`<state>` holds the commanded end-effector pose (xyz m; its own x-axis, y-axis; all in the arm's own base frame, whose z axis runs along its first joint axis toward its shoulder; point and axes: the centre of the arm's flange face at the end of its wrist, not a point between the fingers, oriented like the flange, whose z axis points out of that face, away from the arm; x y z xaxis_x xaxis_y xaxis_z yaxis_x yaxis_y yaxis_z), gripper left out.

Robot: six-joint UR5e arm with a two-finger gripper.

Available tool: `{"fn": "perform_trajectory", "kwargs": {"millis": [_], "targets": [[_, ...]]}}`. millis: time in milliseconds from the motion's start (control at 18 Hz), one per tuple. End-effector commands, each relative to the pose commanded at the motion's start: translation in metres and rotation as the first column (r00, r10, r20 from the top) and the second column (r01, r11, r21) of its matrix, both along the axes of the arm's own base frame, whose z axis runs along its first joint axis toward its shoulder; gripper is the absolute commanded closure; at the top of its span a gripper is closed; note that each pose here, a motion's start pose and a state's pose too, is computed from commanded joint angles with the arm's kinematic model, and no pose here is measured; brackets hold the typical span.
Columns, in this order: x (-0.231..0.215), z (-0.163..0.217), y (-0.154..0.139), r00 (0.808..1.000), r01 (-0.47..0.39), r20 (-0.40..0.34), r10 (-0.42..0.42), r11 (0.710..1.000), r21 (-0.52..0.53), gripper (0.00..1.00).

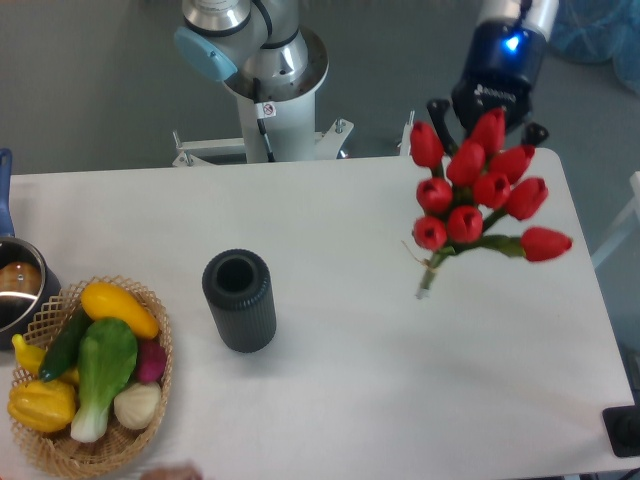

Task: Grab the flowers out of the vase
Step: 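Carry the tulip bunch away from the vase and hold it raised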

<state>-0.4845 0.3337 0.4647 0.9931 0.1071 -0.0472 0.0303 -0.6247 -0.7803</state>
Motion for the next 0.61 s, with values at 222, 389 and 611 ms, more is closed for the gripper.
{"fn": "perform_trajectory", "kwargs": {"millis": [222,389,611], "targets": [[-0.003,0.002,0.008,0.999,-0.008,-0.043,0.0,0.984,-0.18,1.0],[-0.001,0.015,0.018,0.999,-0.019,-0.031,0.01,0.947,-0.32,1.0],[0.006,0.017,0.062,0.997,0.012,-0.058,-0.048,0.861,-0.508,1.0]]}}
